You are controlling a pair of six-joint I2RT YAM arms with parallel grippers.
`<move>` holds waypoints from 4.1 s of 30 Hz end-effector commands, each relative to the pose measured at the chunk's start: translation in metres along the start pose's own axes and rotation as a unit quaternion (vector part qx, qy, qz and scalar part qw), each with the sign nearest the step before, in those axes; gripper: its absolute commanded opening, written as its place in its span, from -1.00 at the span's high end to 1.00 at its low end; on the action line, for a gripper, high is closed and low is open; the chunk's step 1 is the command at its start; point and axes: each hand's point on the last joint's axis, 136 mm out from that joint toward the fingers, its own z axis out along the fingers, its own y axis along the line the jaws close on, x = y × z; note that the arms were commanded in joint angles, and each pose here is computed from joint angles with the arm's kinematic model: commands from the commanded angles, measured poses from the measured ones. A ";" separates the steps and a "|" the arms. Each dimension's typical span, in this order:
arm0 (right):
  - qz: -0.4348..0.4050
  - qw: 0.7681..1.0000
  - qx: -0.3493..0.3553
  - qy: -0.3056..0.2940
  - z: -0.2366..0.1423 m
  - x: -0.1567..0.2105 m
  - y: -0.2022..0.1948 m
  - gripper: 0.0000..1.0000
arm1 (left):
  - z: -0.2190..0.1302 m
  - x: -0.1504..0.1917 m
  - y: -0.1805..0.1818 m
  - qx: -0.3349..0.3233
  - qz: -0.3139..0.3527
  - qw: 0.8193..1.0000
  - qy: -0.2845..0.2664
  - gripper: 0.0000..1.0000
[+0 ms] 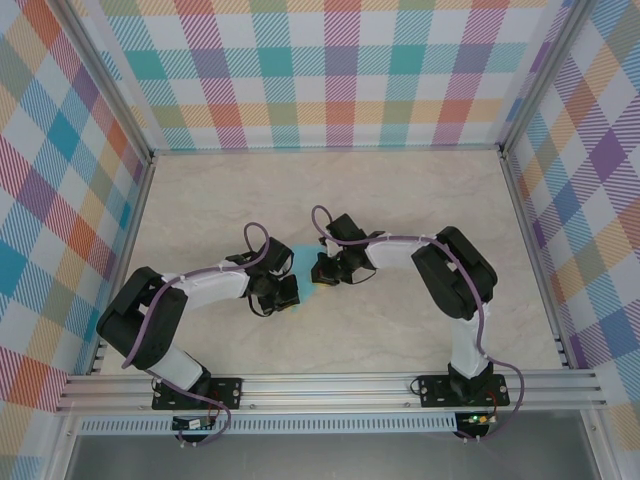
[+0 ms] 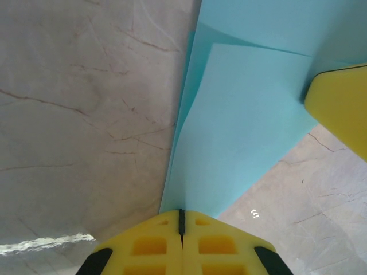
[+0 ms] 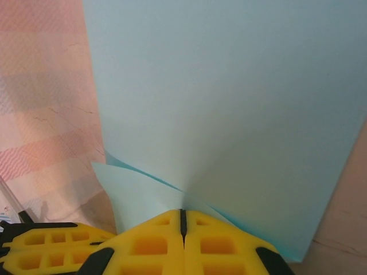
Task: Fold a paper plane with a square sheet of paper (pick it up from the middle)
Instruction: Third fold the triangle at the center of the table, then fourth fold the wing at the center of the table.
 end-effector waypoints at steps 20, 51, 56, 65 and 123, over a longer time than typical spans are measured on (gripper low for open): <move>-0.021 1.000 0.011 0.013 0.024 0.031 0.008 0.99 | 0.010 0.015 0.034 -0.049 -0.028 0.998 0.020 1.00; 0.031 0.994 -0.057 -0.086 -0.082 -0.025 -0.002 0.65 | -0.031 -0.017 -0.027 0.031 0.017 0.999 -0.039 0.75; 0.053 0.994 -0.064 -0.076 -0.083 -0.015 -0.003 0.22 | -0.046 -0.038 -0.053 0.066 0.032 0.994 -0.087 0.50; 0.067 0.994 -0.070 -0.045 -0.068 -0.005 0.001 -0.01 | -0.025 -0.052 -0.046 0.025 0.026 0.995 -0.095 0.62; 0.059 0.996 -0.064 0.023 -0.013 -0.006 0.011 0.81 | -0.034 -0.059 -0.033 -0.022 0.035 0.992 -0.116 0.62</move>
